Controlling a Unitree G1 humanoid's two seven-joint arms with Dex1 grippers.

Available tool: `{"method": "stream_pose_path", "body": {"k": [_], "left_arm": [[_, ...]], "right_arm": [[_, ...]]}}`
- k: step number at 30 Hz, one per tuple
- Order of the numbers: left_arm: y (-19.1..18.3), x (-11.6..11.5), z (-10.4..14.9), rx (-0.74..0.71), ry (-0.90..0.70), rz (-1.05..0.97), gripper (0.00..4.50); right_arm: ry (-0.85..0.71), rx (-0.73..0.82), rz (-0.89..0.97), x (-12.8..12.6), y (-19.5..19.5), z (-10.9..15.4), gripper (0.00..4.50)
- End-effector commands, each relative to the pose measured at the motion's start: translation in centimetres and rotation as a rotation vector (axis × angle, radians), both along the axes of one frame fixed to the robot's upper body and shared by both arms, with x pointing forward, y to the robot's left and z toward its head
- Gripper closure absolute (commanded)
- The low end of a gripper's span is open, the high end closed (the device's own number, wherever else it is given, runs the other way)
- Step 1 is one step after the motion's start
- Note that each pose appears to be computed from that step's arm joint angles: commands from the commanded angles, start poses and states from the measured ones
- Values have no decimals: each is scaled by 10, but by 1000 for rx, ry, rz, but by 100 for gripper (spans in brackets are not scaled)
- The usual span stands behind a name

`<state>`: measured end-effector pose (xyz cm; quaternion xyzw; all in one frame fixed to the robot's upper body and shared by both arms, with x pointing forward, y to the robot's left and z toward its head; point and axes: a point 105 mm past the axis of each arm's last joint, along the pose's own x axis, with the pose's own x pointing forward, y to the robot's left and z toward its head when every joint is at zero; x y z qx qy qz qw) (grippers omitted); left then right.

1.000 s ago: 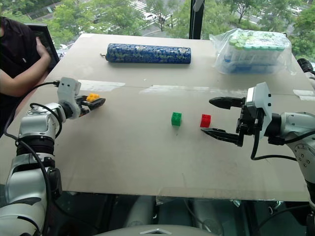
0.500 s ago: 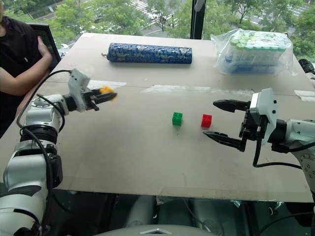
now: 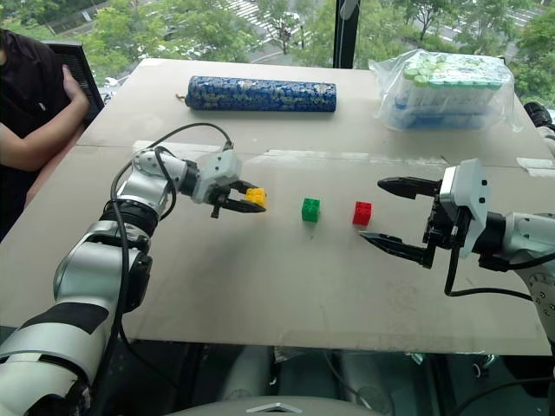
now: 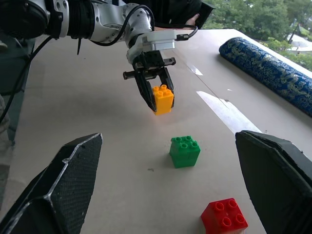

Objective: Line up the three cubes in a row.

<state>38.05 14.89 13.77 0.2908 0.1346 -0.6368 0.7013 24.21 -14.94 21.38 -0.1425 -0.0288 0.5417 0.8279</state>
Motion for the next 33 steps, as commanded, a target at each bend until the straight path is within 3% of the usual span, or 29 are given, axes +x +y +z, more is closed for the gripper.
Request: {"method": "stream_pose_path", "body": {"k": [1,28,30,33], "left_arm": [[-1,1,8,43,-52,-39,322],[-13,10,6,102,-81,-34,322],[-12,10,5,111,-86,-31,210],[-12,11,6,107,-104,-22,97]], "right_arm": [[-45,2,-5,-7,-1,11,0],[-23,-1,-59,-17,-6,9,0],[-19,-1,-65,-19,-6,9,0],[-10,-1,-75,-20,-8,8,0]]}}
